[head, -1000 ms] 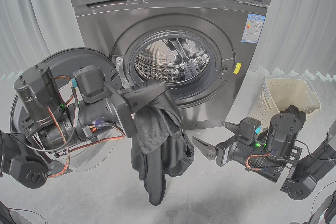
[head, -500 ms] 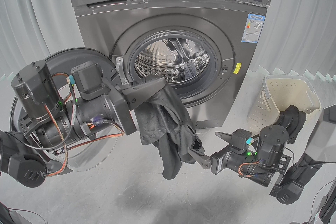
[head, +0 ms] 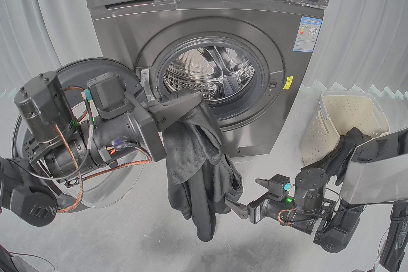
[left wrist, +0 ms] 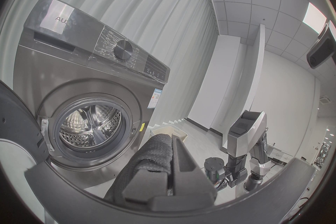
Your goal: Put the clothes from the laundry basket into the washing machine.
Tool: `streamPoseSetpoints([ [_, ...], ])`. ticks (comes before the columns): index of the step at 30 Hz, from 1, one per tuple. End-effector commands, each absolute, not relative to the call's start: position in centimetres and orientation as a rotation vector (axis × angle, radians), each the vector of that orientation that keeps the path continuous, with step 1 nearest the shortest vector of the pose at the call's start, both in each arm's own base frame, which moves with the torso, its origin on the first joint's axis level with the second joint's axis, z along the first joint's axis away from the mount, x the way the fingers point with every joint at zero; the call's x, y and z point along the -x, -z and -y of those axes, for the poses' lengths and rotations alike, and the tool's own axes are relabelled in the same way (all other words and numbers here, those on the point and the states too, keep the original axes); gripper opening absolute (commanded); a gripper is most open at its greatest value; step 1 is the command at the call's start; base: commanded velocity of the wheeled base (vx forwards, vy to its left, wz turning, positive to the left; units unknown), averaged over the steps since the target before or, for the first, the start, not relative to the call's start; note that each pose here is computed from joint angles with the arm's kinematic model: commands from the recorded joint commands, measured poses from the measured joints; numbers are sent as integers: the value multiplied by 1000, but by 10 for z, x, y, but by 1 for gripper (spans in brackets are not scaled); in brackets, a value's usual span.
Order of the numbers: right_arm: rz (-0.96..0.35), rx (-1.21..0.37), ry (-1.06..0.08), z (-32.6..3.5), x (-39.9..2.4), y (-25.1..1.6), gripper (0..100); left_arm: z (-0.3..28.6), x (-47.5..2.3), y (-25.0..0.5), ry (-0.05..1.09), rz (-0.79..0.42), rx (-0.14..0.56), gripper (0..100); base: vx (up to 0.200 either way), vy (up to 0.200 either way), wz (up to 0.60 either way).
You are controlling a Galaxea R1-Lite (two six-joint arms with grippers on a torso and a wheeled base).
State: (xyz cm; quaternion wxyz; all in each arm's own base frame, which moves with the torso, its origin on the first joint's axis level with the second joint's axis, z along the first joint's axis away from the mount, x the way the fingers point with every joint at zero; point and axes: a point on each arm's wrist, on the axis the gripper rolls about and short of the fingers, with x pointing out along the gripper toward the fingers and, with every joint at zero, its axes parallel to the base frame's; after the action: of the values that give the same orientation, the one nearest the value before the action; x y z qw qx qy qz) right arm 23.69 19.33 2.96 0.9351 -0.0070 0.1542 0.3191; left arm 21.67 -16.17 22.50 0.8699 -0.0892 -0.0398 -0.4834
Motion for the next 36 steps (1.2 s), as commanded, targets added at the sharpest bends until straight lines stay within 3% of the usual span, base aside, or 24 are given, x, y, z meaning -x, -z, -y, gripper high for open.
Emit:
streamPoseSetpoints([
  [1,-348,27,-659,-198,-238,-17,100,160,-214,-226,1013,87,188,0,0,0,0],
  [34,-255,-17,-618,-207,-283,-4,100,158,-209,-227,1025,104,189,0,0,0,0],
  [35,-251,-18,-616,-207,-284,-3,0,158,-209,-227,1023,104,189,0,0,0,0],
  [36,-259,-15,-616,-207,-284,1,0,158,-209,-228,1022,106,189,0,0,0,0],
])
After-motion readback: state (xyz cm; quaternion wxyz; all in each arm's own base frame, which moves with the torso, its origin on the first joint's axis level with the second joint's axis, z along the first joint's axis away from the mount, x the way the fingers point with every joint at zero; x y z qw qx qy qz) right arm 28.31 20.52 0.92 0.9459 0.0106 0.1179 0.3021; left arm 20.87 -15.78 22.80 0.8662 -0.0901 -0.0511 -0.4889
